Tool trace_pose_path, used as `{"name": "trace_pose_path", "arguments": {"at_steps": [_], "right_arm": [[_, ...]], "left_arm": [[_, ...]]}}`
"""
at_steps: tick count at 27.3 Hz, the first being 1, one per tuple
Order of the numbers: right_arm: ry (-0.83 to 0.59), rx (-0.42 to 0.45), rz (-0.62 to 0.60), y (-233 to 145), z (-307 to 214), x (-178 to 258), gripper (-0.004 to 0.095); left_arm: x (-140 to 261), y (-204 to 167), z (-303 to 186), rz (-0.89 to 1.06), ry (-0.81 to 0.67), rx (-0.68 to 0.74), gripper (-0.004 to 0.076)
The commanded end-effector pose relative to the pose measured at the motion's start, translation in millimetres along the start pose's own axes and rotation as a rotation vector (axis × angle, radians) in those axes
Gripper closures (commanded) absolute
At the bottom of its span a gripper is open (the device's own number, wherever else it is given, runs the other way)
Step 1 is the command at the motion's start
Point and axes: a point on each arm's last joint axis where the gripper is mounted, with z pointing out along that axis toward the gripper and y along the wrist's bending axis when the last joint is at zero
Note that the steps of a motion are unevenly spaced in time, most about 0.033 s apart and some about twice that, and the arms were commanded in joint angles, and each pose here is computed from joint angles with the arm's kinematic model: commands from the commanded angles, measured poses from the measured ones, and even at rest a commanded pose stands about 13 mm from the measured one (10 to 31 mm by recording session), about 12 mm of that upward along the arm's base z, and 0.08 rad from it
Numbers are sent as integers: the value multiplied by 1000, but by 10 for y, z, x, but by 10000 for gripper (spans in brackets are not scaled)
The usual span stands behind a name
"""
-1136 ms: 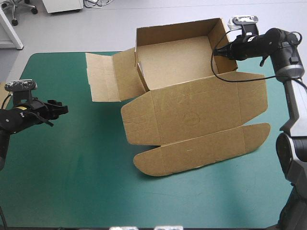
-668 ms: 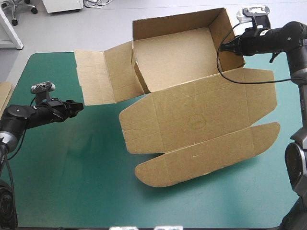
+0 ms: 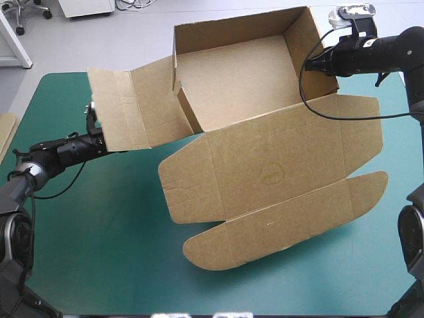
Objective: Fold the box
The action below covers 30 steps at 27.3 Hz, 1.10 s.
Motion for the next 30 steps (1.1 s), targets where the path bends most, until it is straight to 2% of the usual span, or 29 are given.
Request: {"name": "trace_pose_path", "arguments": {"at_steps": [1, 7, 12, 16, 23, 30], "right_arm": [[-148, -17, -11, 170, -335, -179, 923], [-145, -12, -19, 159, -321, -169, 923], [-148, -6, -27, 154, -321, -172, 923], [-159, 38, -38, 115, -323, -183, 923], [-173, 65, -37, 86, -329, -195, 923], [-175, 66, -34, 85, -329, -197, 923]], "left_arm": [[-184, -521, 130, 108, -28, 180, 430], [-322, -770, 126, 111, -49, 311, 430], [-401, -920, 156, 113, -44, 345, 419], [-463, -1105, 206, 117, -29, 382, 419], [-581, -1386, 160, 144, -28, 420, 405], [-648, -1700, 186, 182, -3, 469, 385]]}}
